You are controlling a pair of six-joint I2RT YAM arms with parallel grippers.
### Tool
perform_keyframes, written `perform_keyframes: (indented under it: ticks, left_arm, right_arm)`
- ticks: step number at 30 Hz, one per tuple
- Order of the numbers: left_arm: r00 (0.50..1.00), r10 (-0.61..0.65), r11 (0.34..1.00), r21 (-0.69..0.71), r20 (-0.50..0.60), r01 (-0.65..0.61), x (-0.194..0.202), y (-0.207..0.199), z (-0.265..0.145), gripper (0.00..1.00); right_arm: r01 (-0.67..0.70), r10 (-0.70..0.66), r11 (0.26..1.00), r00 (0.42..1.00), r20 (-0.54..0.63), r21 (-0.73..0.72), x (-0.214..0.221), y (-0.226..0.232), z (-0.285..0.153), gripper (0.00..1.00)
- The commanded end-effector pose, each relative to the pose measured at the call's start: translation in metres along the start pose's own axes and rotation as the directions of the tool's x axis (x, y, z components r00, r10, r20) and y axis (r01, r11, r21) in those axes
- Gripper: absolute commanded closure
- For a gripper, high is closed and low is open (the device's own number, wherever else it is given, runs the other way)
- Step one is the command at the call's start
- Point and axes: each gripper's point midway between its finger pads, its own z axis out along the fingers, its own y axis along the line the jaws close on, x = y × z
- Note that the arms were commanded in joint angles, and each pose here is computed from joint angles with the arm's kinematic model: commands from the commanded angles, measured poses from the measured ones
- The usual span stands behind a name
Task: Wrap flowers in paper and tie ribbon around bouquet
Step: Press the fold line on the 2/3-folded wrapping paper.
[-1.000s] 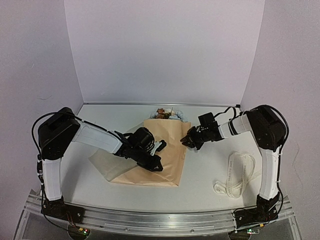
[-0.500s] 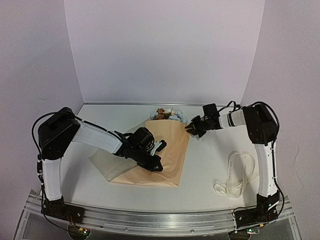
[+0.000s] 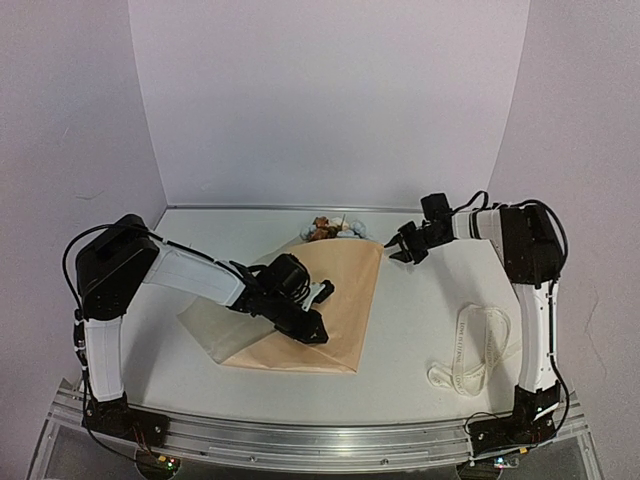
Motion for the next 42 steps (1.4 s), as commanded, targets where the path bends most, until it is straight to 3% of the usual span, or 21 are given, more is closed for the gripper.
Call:
perform_keyframes:
  ticks: [1, 8, 18, 26, 31, 36, 42]
  left_arm:
    - [0.999, -0.029, 0.997, -0.069, -0.013, 0.028, -0.001, 0.005, -0.015, 0.82]
    - [0.993, -0.096, 0.995, -0.031, 0.067, 0.099, -0.021, -0.012, -0.038, 0.79]
    - [0.957, -0.268, 0.962, -0.029, 0.113, 0.273, 0.009, -0.012, -0.080, 0.77]
    - [0.866, -0.494, 0.866, -0.045, 0.076, 0.497, 0.076, 0.004, -0.102, 0.80]
    - [0.760, -0.643, 0.747, -0.138, 0.094, 0.650, 0.119, 0.029, -0.112, 0.79]
    - [0.673, -0.715, 0.644, -0.197, 0.188, 0.739, 0.133, 0.052, -0.120, 0.78]
    - [0.628, -0.732, 0.591, -0.215, 0.264, 0.778, 0.132, 0.065, -0.122, 0.74]
  right_arm:
    - [0.173, -0.178, 0.981, 0.983, -0.048, -0.085, 0.054, 0.050, -0.075, 0.67]
    - [0.301, -0.313, 0.950, 0.931, -0.187, -0.087, 0.162, 0.017, -0.091, 0.65]
    - [0.445, -0.456, 0.887, 0.805, -0.380, -0.122, 0.289, -0.014, -0.069, 0.72]
    - [0.490, -0.489, 0.861, 0.729, -0.478, -0.134, 0.341, -0.032, -0.041, 0.77]
    - [0.509, -0.489, 0.853, 0.706, -0.512, -0.114, 0.352, -0.048, -0.030, 0.78]
    - [0.517, -0.488, 0.850, 0.698, -0.524, -0.104, 0.358, -0.053, -0.021, 0.78]
    - [0.527, -0.488, 0.846, 0.695, -0.528, -0.087, 0.361, -0.059, -0.012, 0.78]
